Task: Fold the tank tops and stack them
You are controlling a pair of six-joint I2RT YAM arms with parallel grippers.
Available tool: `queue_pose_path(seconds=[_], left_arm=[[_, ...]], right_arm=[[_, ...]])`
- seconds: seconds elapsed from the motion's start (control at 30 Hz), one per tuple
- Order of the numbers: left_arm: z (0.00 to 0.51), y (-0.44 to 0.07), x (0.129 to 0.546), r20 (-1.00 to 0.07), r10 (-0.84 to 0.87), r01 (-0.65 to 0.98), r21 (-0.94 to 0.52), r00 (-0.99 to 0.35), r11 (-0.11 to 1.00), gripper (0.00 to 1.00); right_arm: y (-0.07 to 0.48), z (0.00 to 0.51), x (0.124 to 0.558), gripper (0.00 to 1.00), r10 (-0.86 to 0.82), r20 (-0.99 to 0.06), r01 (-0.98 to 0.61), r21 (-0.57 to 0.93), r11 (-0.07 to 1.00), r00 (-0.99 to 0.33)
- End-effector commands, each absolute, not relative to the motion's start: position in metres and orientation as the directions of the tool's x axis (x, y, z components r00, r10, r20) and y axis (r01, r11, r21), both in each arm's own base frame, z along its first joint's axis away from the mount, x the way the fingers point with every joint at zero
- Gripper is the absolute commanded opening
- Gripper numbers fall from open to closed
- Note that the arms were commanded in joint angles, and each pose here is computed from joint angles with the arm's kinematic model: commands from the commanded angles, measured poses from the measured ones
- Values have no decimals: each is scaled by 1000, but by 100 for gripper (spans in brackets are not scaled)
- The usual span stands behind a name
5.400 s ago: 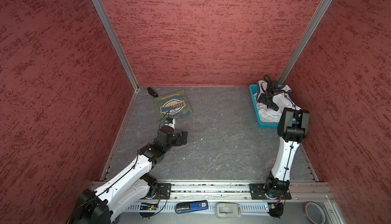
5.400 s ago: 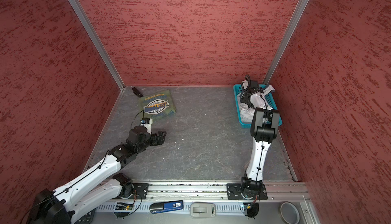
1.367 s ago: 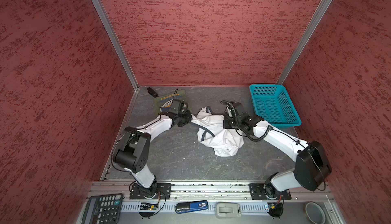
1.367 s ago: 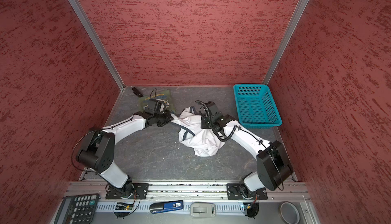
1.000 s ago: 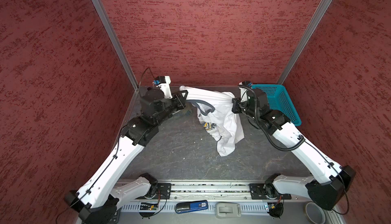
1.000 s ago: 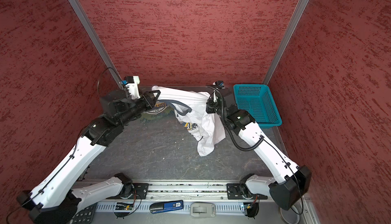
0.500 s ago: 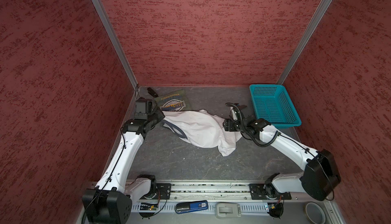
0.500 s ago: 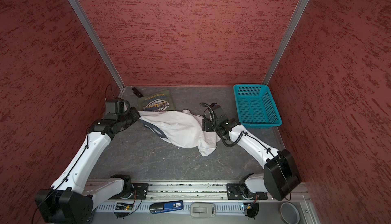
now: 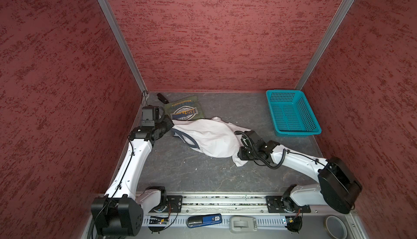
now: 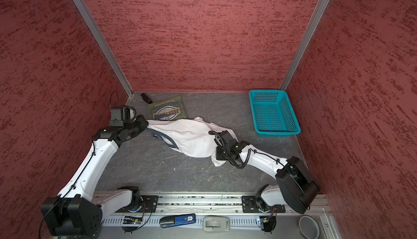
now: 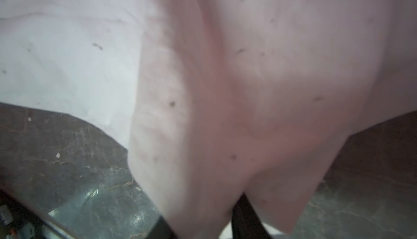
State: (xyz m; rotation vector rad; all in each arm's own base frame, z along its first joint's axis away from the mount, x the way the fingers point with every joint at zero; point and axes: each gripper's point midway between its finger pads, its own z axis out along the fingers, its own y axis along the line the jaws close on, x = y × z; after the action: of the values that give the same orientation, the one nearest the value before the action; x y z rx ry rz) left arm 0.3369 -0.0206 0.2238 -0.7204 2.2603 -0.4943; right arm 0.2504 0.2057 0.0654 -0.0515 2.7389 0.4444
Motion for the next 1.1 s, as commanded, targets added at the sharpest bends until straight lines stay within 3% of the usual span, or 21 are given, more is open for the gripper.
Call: queue_pose_path(seconds=[0.0,0.13,0.23,0.37,0.5,0.6,0.7,0.8,0.9,0.97,1.07], left_arm=[[273,-14,354,-567,-621,-284,-572,-541,770,0],[358,-9,369,-612,-657,-179,-657,-441,732,0],[431,-9,368,-672,-658,-68,-680,-339,730,0],[482,4,348,-731,-653,-23,-662,-200,749,0],[435,9,336,-718,-653,-91,-653,-241,752,0],[345,6,331,-645,-670,-193,-652,-367,733,0],[236,2,319,-498,-704,-328,-644,-506,692,3],[150,2,303,-318,-747,-449,-641,-584,623,11],[112,8,296,-197,-780,-521,-645,-594,559,27],[112,12,299,-197,-784,-527,-642,-588,556,41],[136,11,302,-295,-748,-495,-599,-595,630,56]], right_arm=[[170,148,300,0,46,-616,-29,111,993,-787],[132,294,331,0,61,-833,-6,77,997,-550],[114,390,335,0,47,-924,-2,52,999,-380],[110,440,328,0,29,-953,-31,40,999,-300],[121,399,319,0,17,-922,-101,61,993,-386],[140,324,307,0,18,-845,-171,128,977,-534],[168,229,289,0,26,-701,-223,261,939,-712],[194,148,265,0,26,-526,-223,404,887,-850],[192,108,257,0,10,-440,-179,387,905,-898],[187,105,264,0,-10,-446,-178,336,925,-895],[191,117,283,0,-42,-484,-207,294,933,-874]])
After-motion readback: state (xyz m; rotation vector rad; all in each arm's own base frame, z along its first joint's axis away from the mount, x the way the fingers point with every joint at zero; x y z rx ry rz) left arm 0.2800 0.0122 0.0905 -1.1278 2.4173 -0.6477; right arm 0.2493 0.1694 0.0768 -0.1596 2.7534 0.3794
